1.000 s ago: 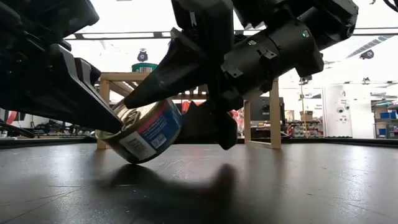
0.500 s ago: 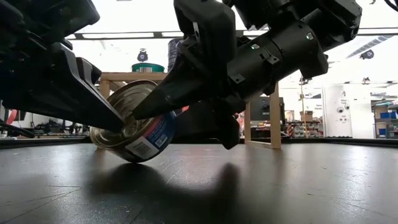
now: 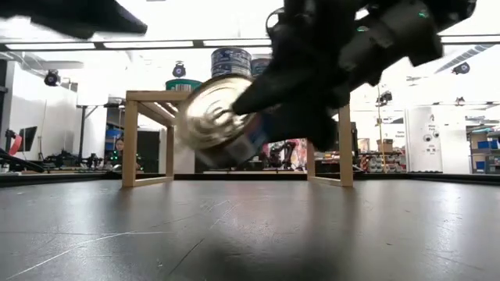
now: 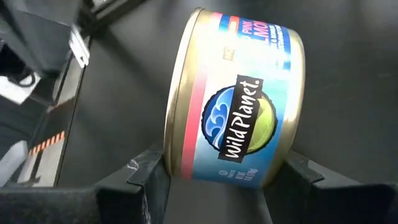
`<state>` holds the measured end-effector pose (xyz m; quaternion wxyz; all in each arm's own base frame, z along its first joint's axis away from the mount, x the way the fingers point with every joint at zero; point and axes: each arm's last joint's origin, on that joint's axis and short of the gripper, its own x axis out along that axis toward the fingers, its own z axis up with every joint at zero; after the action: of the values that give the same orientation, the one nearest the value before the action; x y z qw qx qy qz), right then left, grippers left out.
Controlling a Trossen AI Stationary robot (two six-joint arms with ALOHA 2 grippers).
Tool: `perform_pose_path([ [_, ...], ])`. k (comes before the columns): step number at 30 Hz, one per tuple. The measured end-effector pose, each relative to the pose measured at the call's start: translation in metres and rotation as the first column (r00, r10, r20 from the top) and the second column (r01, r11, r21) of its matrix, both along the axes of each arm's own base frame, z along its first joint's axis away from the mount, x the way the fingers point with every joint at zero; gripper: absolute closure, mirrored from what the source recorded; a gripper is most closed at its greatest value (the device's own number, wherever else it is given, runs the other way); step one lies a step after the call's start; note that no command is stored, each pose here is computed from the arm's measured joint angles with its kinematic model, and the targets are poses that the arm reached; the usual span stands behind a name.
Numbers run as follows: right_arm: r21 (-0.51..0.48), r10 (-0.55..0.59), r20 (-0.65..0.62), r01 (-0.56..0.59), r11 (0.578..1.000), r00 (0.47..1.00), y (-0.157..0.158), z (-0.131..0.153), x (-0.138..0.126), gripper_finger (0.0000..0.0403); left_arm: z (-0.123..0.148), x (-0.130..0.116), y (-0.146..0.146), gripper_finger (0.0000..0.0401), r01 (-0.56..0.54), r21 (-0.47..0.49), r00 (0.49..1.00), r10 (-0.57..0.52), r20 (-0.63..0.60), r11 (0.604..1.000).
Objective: Stack canned seafood by type on shelf
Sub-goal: Stack the blue and pink tuna can on top of the blue and pink tuna can
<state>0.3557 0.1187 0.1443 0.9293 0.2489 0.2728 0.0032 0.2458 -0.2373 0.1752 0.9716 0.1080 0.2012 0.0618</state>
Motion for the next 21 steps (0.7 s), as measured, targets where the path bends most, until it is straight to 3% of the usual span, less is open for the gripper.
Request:
perform_pose_path([
  [3, 0.0, -0.041, 0.026, 0.041, 0.999, 0.999, -0.008, 0.001, -0.02, 0.0212, 0.009, 0.001, -0.002, 0.0401, 0.018, 0.072, 1.0, -0.02, 0.018, 0.997],
  [5, 0.036, -0.047, 0.109, 0.044, 0.998, 0.993, -0.012, 0.004, -0.03, 0.0212, 0.015, 0.002, -0.002, 0.0401, 0.045, 0.1, 0.998, -0.048, 0.028, 0.994],
  [10, 0.132, -0.06, 0.351, 0.014, 0.991, 0.935, -0.018, 0.013, -0.049, 0.0212, 0.037, 0.017, 0.005, 0.0401, 0.274, 0.104, 0.957, -0.282, 0.065, 0.956],
  [13, 0.151, -0.048, 0.392, -0.013, 0.988, 0.919, -0.019, 0.011, -0.054, 0.0212, 0.045, 0.025, 0.015, 0.0401, 0.387, 0.151, 0.916, -0.398, 0.054, 0.91],
  [16, 0.155, -0.045, 0.405, -0.02, 0.988, 0.913, -0.02, 0.011, -0.056, 0.0212, 0.053, 0.03, 0.032, 0.0401, 0.383, 0.175, 0.916, -0.398, 0.06, 0.907],
  [21, 0.139, -0.033, 0.405, -0.025, 0.99, 0.914, -0.02, 0.01, -0.056, 0.0212, 0.07, 0.034, 0.054, 0.0401, 0.43, 0.086, 0.88, -0.438, 0.182, 0.899],
])
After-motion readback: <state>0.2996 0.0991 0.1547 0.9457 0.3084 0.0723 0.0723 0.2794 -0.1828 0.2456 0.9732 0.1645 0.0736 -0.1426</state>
